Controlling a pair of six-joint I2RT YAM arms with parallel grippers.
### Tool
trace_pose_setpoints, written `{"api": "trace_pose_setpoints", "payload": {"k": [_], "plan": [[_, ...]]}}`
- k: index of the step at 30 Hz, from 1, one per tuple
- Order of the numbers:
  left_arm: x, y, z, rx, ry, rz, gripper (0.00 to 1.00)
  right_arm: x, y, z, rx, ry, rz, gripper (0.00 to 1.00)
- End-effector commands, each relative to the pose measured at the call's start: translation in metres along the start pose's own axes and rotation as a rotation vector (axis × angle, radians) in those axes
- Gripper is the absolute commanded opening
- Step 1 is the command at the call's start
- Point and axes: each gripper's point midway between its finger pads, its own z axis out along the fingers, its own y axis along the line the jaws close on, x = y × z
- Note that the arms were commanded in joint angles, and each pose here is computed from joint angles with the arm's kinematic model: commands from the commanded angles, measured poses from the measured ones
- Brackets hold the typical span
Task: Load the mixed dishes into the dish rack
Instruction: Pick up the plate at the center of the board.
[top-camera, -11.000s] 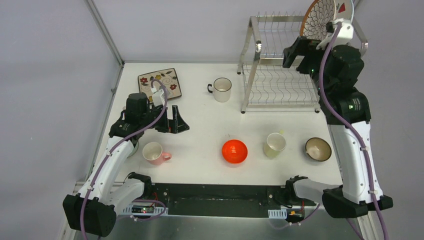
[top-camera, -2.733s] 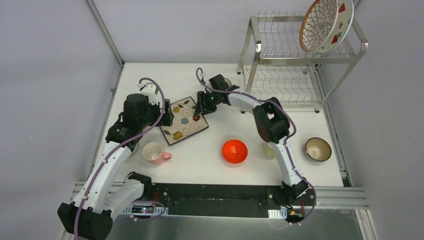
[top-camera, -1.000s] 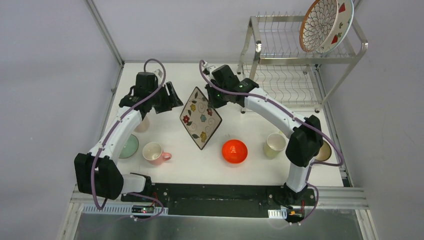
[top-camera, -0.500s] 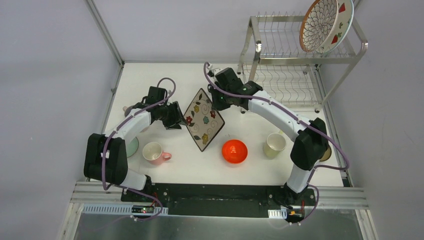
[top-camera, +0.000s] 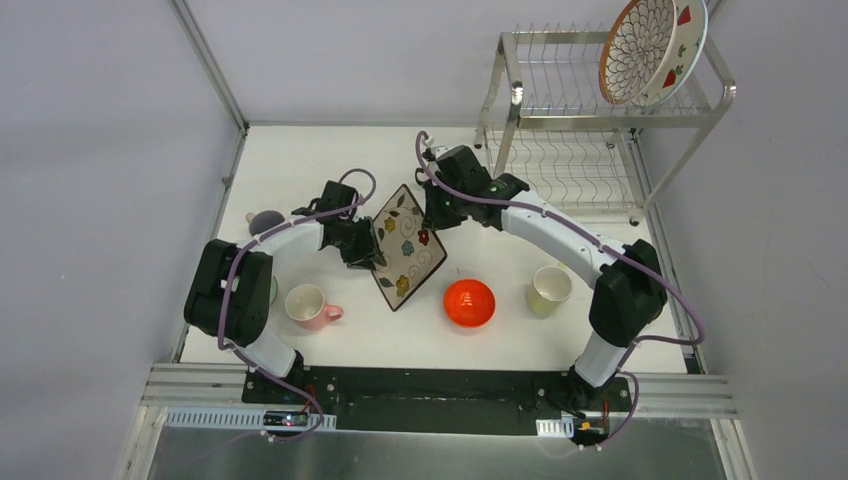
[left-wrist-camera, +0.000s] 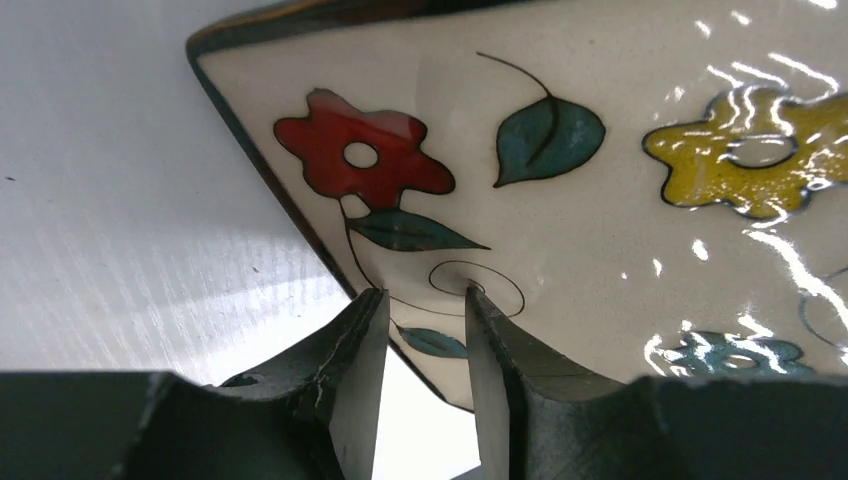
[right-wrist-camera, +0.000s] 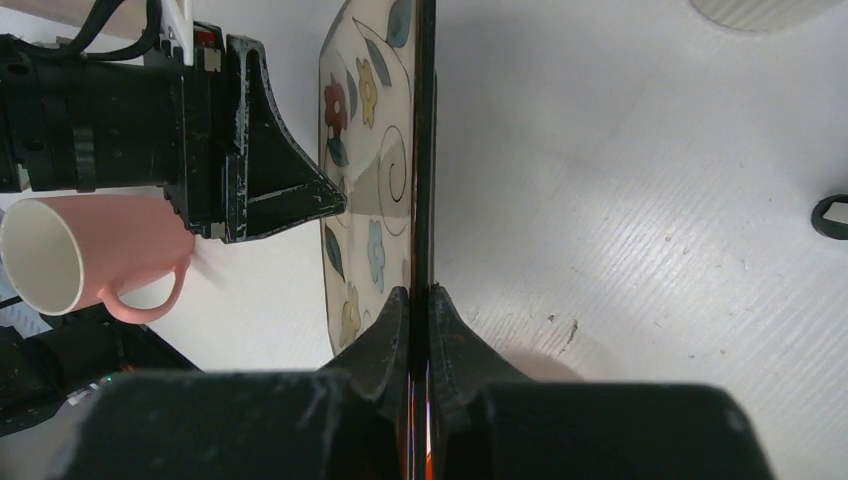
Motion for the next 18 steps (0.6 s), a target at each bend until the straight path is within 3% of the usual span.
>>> {"api": "trace_pose_setpoints", "payload": {"k": [1,6,13,18], "plan": [[-0.007,0.003,0.006,-0.008,-0.041,0.025,0.34,-0.043,0.043,-0.034,-0.185,-0.175,0.032,0.00],[-0.007,0.001,0.004,-0.001,-0.042,0.041,0.26,-0.043,0.031,-0.035,-0.128,-0.204,0.042,0.00],[-0.012,0.011,-0.014,-0.103,-0.065,0.063,0.44,-0.027,0.001,-0.037,-0.021,-0.203,0.062,0.00],[-0.008,0.018,-0.015,-0.136,-0.058,0.070,0.45,-0.006,-0.009,-0.029,-0.012,-0.177,0.089,0.00]]}}
